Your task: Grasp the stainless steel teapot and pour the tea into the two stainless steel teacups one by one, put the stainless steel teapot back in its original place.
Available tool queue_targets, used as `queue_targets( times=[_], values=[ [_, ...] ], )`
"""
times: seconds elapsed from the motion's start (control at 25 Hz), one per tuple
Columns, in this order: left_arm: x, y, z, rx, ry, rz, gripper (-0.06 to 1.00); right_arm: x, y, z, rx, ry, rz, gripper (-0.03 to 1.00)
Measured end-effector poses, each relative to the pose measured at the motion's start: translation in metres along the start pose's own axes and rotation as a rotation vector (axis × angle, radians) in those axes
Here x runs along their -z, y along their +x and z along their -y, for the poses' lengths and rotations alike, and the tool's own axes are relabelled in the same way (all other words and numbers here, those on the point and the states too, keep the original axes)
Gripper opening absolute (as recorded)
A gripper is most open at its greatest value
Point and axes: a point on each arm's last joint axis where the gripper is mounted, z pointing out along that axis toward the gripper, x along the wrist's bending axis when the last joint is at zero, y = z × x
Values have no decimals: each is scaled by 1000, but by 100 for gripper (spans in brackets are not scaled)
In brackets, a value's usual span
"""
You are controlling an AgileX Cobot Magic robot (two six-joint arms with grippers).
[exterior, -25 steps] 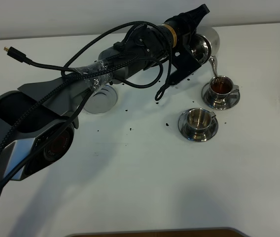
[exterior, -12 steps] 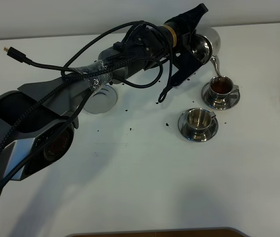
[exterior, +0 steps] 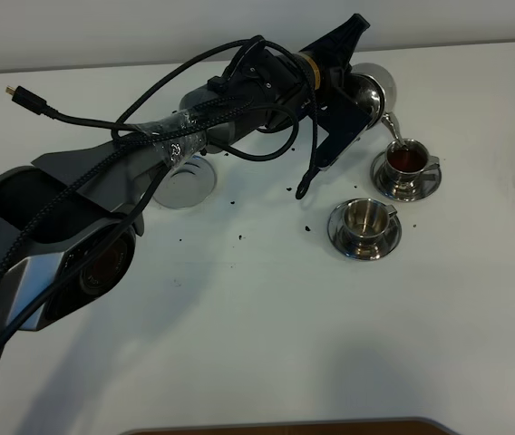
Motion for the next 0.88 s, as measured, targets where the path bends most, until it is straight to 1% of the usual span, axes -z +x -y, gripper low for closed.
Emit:
queue_targets(
  times=[0.2, 0.36, 0.44, 0.56, 0.72, 0.88],
  values=[
    [0, -3, 0, 68, -3, 33, 24, 0, 0, 0, 0, 0, 0, 42],
    [0, -8, 2, 212, -2, 80, 24, 0, 0, 0, 0, 0, 0, 42],
    [2, -10, 2, 282, -1, 118, 24, 0, 0, 0, 0, 0, 0, 42],
    [10, -12, 6, 372, 14, 206, 24, 0, 0, 0, 0, 0, 0, 42],
    [24, -10, 12, 497, 43, 292, 24, 0, 0, 0, 0, 0, 0, 42],
    [41, -4, 14, 640, 37, 375, 24, 0, 0, 0, 0, 0, 0, 42]
  ],
)
